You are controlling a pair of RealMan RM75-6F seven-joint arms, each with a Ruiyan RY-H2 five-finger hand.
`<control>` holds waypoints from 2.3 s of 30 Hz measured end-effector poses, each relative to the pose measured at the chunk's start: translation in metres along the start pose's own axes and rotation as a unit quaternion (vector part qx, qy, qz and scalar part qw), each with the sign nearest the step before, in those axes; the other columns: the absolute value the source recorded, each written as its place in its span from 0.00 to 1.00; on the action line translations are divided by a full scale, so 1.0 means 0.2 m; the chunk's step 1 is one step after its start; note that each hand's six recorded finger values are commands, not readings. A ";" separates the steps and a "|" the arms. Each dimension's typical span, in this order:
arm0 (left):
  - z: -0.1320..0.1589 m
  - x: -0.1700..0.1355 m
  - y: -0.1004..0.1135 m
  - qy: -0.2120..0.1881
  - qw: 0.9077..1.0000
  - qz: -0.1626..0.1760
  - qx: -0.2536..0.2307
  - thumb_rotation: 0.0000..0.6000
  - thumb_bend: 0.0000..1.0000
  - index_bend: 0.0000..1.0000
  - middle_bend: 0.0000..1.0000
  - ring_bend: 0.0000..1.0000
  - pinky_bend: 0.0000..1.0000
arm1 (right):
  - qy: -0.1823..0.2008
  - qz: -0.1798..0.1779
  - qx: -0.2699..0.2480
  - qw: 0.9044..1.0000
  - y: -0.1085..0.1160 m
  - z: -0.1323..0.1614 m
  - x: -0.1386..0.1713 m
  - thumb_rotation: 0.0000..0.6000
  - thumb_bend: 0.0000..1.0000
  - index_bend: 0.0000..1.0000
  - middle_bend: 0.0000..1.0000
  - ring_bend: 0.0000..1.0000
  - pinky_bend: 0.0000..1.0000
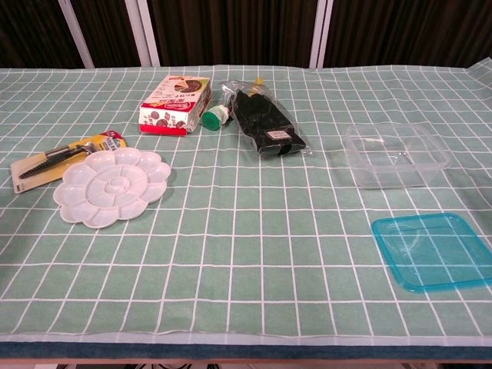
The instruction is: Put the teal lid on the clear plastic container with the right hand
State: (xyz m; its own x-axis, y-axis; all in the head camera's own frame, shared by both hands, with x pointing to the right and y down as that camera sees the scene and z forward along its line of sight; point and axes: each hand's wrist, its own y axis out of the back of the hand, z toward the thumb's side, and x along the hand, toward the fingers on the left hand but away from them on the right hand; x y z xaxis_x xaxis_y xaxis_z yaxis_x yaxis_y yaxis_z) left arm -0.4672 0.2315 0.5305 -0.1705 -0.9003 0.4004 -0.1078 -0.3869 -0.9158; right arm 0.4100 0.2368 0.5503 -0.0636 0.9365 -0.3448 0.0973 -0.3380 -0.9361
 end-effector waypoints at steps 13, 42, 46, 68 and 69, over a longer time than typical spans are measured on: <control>0.00 -0.01 -0.01 0.003 1.000 0.000 0.004 1.00 0.77 0.05 0.00 0.00 0.00 | 0.005 0.006 0.002 1.000 0.01 0.00 0.00 1.00 0.25 0.00 0.00 0.00 0.00; -0.01 0.01 -0.03 0.013 1.000 -0.017 -0.002 1.00 0.77 0.05 0.00 0.00 0.00 | 0.081 0.216 0.021 0.973 -0.16 0.15 -0.05 1.00 0.20 0.00 0.00 0.00 0.00; -0.01 0.01 -0.04 0.014 1.000 -0.019 -0.002 1.00 0.77 0.05 0.00 0.00 0.00 | 0.086 0.245 0.024 0.965 -0.18 0.23 -0.10 1.00 0.20 0.00 0.00 0.00 0.00; -0.02 0.02 -0.04 0.018 1.000 -0.022 -0.004 1.00 0.77 0.05 0.00 0.00 0.00 | 0.137 0.305 0.046 0.941 -0.44 0.61 -0.18 1.00 0.20 0.00 0.08 0.00 0.00; -0.02 0.02 -0.04 0.018 1.000 -0.022 -0.004 1.00 0.77 0.05 0.00 0.00 0.00 | 0.138 0.306 0.047 0.941 -0.44 0.61 -0.18 1.00 0.20 0.00 0.10 0.00 0.00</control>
State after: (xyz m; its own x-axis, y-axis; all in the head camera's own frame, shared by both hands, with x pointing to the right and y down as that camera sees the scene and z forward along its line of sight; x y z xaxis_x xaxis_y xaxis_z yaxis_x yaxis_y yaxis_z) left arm -0.4707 0.2319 0.5390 -0.2010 -0.8746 0.4412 -0.1235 -0.4242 -0.8971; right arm 0.2823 0.2220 0.6373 0.2364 0.5474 -0.8028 -0.0574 -0.8169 -0.5739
